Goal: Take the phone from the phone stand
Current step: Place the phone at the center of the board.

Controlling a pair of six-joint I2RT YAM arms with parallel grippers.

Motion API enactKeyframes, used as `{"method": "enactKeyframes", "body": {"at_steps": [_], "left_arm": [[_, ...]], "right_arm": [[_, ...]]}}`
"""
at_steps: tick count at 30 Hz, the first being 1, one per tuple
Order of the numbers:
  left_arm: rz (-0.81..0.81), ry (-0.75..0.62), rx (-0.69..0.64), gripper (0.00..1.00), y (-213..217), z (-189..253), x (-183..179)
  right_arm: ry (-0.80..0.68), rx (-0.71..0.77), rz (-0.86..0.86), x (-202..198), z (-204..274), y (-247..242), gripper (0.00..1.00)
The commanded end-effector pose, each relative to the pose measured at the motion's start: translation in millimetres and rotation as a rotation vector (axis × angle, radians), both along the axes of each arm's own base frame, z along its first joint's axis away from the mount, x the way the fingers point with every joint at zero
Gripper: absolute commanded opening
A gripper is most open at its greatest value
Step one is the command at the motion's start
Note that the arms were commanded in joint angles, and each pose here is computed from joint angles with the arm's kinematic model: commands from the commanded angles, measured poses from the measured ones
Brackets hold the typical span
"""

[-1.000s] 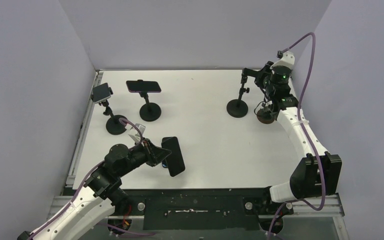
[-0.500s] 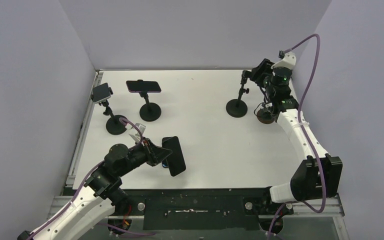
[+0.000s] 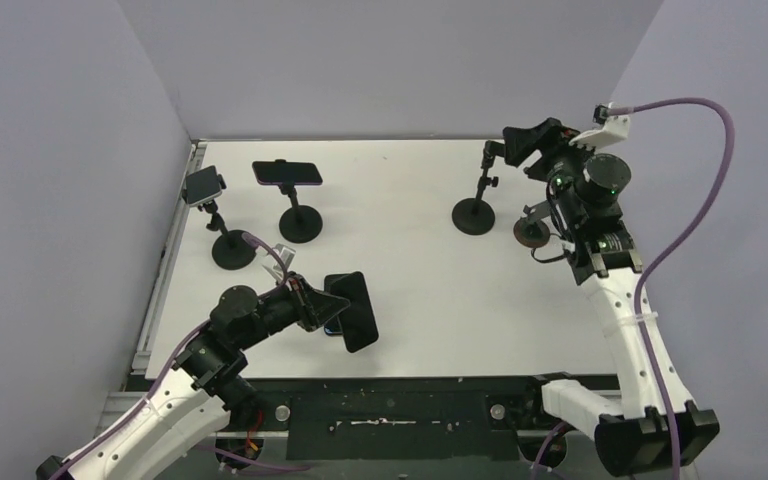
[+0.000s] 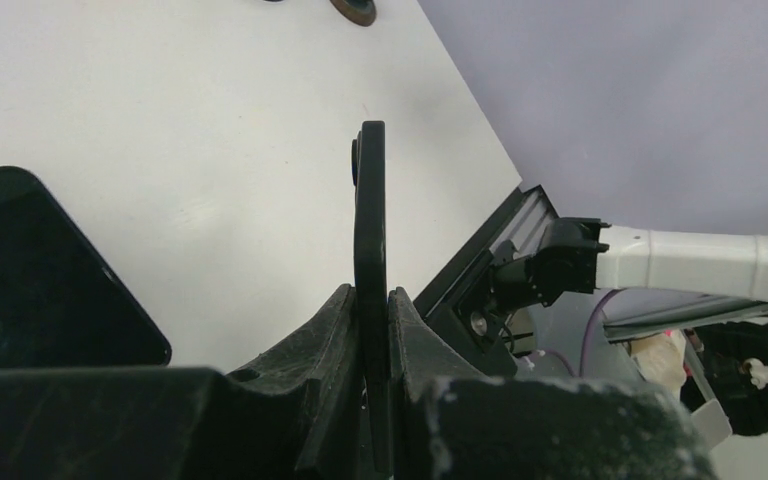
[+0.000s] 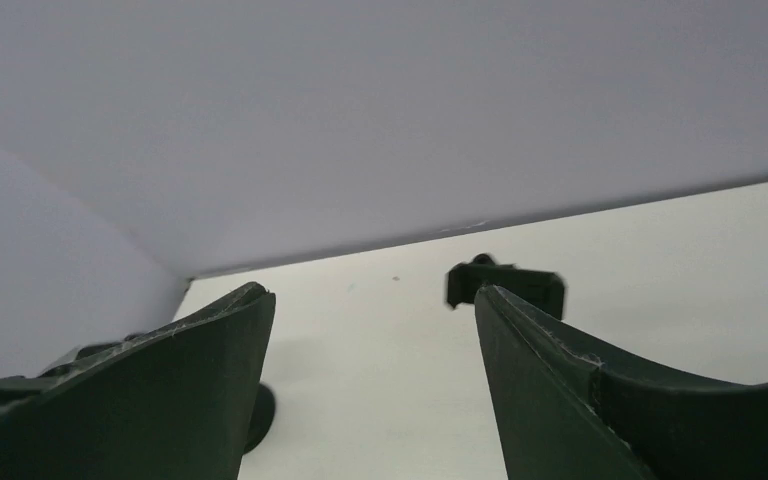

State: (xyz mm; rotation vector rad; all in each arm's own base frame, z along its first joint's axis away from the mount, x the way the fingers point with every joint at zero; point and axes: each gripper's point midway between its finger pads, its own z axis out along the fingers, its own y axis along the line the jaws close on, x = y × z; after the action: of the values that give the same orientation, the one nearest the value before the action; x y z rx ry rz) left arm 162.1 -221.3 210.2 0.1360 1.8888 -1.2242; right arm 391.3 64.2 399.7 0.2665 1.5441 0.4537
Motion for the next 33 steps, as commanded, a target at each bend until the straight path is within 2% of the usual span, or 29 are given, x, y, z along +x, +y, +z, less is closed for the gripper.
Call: {"method": "enactKeyframes", "body": {"at_steps": [1,5,7,13,20,24,29,33], "left_arm": [[-0.119,-0.141,-0.145,0.00,-18,54,-10],[-0.199,-0.176,-0.180,0.00,-26,66,-18],[-0.235,-0.186,-0.206,0.00,-30,71,-23],[-0.266,-0.223,-0.308,0.00,-32,87,-29],[-0.256,-0.280,-0.366,0.00,-32,111,-26],[-0.276,-0.293,-0.384,0.00,-32,118,-30],[-0.286,-0.308,-0.407,0.00,-28,124,-37],[-0.295,-0.310,-0.413,0.00,-26,124,-41]], "right_arm": [[-0.021,-0.025,0.367,-61,-7,70,0.75],[0.009,0.037,0.800,-132,-41,141,0.75],[0.067,0.093,0.971,-164,-60,162,0.74],[0.083,0.246,1.190,-220,-85,186,0.74],[0.080,0.318,1.351,-255,-91,235,0.73],[0.105,0.346,1.376,-258,-98,252,0.69],[0.102,0.381,1.419,-265,-97,262,0.58],[0.088,0.396,1.448,-272,-96,265,0.44]]}}
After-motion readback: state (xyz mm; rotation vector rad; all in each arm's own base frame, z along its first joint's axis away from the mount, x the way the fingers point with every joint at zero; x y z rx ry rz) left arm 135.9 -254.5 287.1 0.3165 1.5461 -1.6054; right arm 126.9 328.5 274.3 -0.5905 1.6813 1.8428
